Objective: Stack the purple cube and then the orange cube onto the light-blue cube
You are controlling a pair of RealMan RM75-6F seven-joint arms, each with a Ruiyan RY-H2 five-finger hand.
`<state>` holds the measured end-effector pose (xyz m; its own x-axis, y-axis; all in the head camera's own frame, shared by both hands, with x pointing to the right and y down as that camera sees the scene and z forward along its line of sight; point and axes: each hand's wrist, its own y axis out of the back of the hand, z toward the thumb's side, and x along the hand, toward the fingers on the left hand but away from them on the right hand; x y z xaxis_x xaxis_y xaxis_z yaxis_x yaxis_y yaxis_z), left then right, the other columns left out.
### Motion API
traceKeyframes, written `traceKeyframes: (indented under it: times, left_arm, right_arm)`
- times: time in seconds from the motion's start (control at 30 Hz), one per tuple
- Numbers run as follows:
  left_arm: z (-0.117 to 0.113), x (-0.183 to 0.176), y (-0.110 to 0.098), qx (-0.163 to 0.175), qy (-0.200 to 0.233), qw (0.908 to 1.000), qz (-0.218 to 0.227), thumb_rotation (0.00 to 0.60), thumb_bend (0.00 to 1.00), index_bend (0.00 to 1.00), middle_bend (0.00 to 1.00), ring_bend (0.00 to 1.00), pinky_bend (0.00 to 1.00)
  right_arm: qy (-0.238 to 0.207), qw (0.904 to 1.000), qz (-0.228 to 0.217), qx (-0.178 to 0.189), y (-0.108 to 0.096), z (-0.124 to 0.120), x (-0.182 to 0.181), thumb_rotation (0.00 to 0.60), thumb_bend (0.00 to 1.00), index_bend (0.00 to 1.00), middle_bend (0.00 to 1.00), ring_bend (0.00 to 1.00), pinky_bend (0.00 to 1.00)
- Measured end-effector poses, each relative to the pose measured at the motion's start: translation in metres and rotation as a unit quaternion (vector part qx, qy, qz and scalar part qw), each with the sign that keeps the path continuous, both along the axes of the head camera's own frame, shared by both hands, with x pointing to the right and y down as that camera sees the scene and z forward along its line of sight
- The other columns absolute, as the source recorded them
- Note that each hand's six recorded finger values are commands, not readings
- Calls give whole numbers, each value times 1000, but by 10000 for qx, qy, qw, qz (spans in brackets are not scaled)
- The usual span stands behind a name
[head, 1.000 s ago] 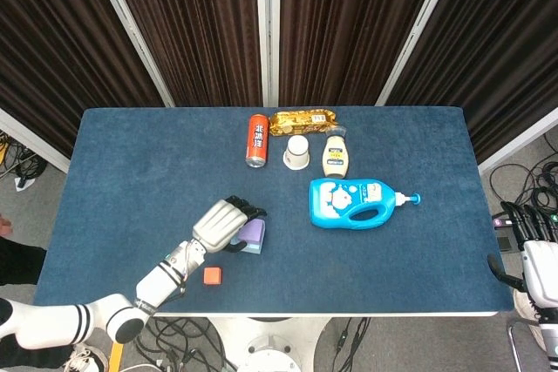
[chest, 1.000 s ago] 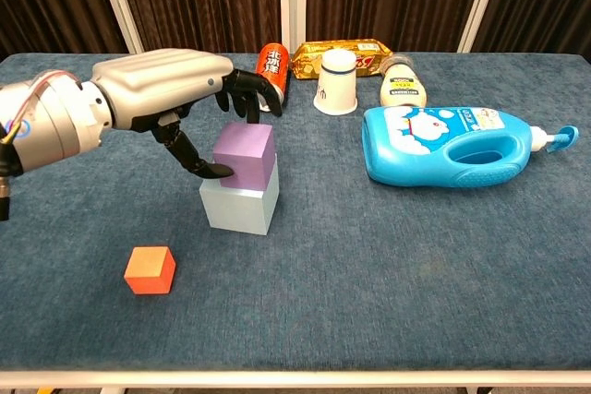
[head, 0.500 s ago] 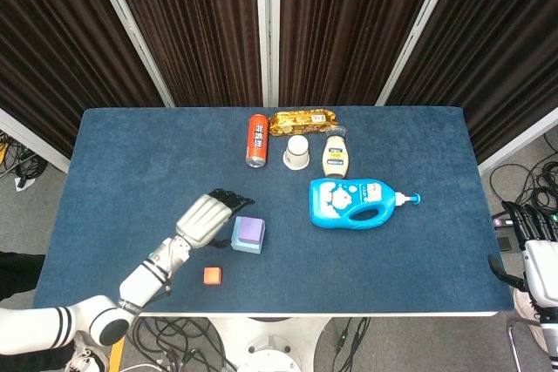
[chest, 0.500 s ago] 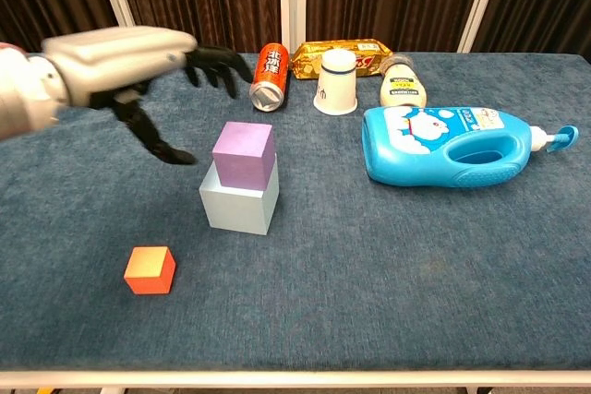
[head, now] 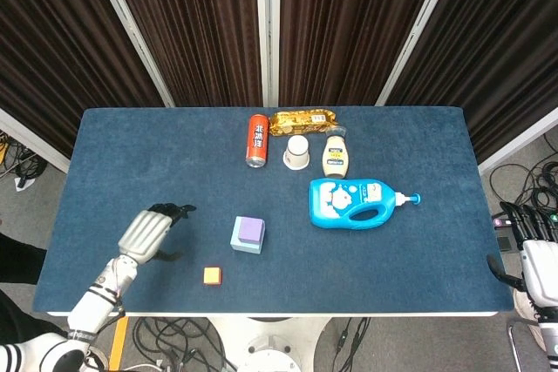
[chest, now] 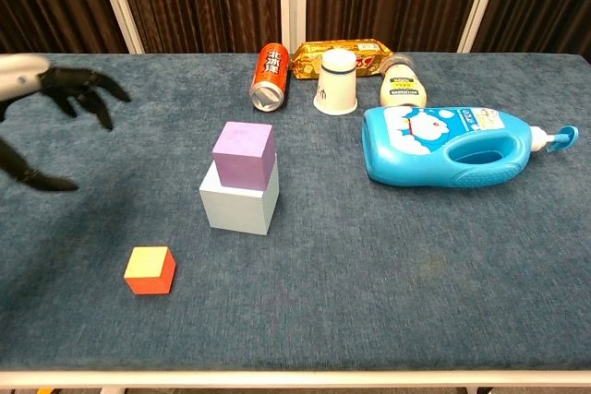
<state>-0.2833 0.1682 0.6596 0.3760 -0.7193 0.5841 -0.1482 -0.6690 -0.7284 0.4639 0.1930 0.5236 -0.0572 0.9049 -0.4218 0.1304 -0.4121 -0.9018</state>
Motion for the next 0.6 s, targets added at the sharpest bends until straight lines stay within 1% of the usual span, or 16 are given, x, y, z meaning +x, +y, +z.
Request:
traceKeyframes:
  times: [0.13, 0.3, 0.43, 0.6]
  left_arm:
    - [3, 1, 18, -215, 198, 9994, -170, 600, 191, 240, 447, 265, 270]
    - [6, 12, 28, -302, 426, 9981, -322, 600, 190, 240, 459, 270, 271]
    - [13, 25, 40, -413, 589, 9964, -451, 600, 191, 240, 461, 272, 271]
    - [25, 36, 53, -563, 637, 9949, -541, 600, 191, 240, 468, 275, 271]
  right_arm:
    - [19, 10000, -7, -8, 0, 1, -1, 600, 233, 39, 87, 0, 0]
    - [17, 10000, 1, -35, 0, 2, -1, 600, 233, 39, 87, 0, 0]
    - [6, 10000, 7, -35, -1, 2, 0, 600, 232, 39, 87, 0, 0]
    - [7, 10000, -4, -55, -1, 3, -1, 600, 233, 39, 87, 0, 0]
